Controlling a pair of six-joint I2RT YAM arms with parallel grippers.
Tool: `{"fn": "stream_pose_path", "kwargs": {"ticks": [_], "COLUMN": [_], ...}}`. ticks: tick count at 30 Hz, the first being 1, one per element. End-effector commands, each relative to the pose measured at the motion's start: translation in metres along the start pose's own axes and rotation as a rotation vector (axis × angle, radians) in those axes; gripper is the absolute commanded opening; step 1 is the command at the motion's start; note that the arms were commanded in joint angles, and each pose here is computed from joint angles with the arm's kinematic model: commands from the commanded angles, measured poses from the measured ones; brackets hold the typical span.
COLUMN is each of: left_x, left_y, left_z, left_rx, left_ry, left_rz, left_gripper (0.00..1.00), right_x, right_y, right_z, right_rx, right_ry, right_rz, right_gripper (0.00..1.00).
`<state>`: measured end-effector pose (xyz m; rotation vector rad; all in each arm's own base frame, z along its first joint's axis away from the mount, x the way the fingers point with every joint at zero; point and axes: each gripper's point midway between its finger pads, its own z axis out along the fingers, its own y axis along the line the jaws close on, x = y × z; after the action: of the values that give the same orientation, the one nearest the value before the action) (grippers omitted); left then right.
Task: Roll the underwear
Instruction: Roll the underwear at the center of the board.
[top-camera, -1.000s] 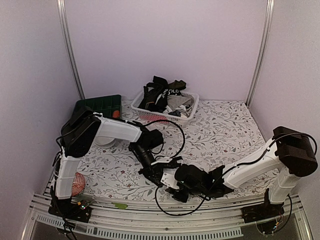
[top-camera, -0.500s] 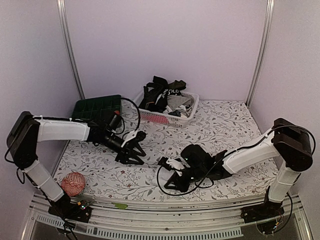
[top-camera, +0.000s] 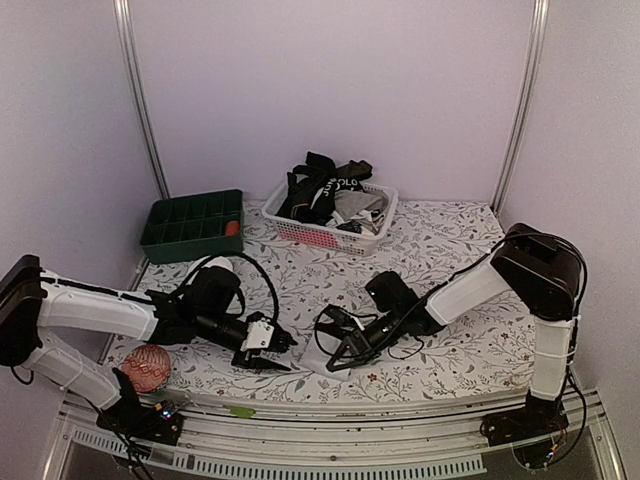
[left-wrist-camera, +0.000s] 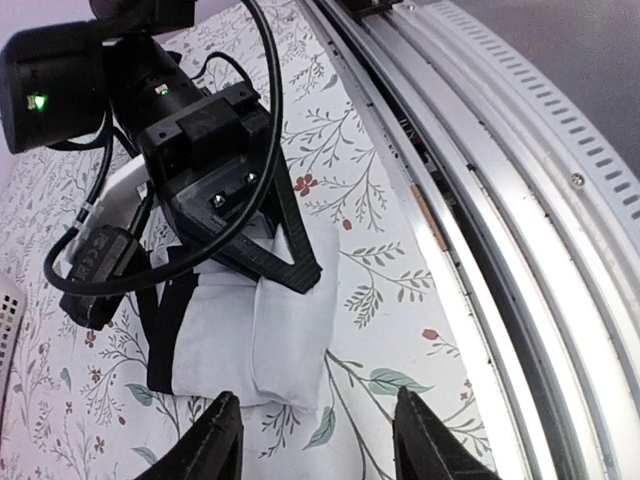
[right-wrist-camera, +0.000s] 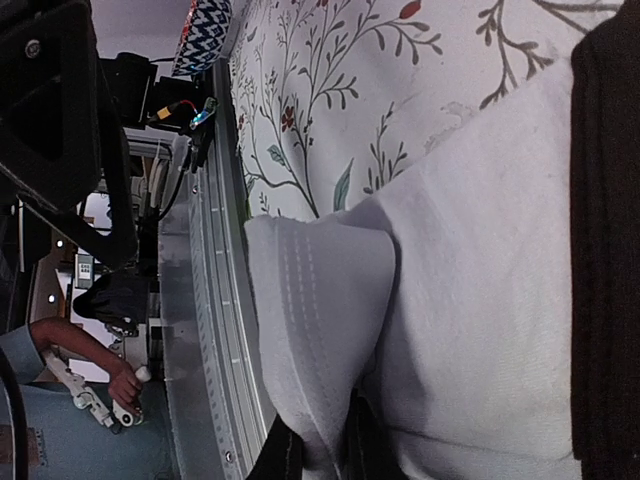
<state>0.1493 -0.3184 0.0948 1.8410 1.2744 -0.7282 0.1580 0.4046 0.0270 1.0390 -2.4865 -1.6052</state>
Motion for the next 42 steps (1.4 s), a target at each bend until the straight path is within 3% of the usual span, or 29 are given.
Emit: {"fn": "stream_pose_path", "kwargs": {"ticks": [1, 13, 19, 22, 24, 29, 38, 42], "left_x": [-0.002, 0.017, 0.055, 0.066, 0.065, 0.056, 0.048, 0.057], "left_y": [0.013, 0.006, -0.007, -0.01, -0.014, -0.022, -0.025, -0.014], "left_z": [0.013, 0.057, 0.069, 0.068, 0.065, 0.063, 0.065, 0.069], "left_rx": [-0.094, -0.034, 0.046, 0.089, 0.134, 0.298, 0.606, 0.652], "left_ry": [0.026, 0.129, 0.27, 0.322, 0.317, 0.286, 0.174, 0.151], "left_rz": [0.187, 0.299, 0.251, 0.173, 0.144, 0.011, -0.314, -0.422], "left_gripper": [0.52, 0.51, 0.37, 0.12, 0.01, 0.0, 0.0, 0.0], "right_x": [0.032, 0.031, 0.019, 0.009, 0.0, -0.011, -0.013, -0.003], "right_y": [-0.024, -0.042, -0.038, -0.03, -0.025, -0.016, 0.016, 0.036], "right_z": [0.008, 0.018, 0.017, 0.008, -0.005, -0.045, -0.099, -0.08], "right_rx": [-0.026, -0.029, -0.046, -0.027, 0.009, 0.143, 0.39, 0.443], "right_ry": [0.108, 0.15, 0.142, 0.101, 0.045, -0.107, -0.333, -0.29], "right_rz": [0.217, 0.332, 0.349, 0.313, 0.267, 0.128, -0.233, -0.435], "right_gripper": [0.0, 0.0, 0.0, 0.12, 0.28, 0.5, 0.62, 0.64]}}
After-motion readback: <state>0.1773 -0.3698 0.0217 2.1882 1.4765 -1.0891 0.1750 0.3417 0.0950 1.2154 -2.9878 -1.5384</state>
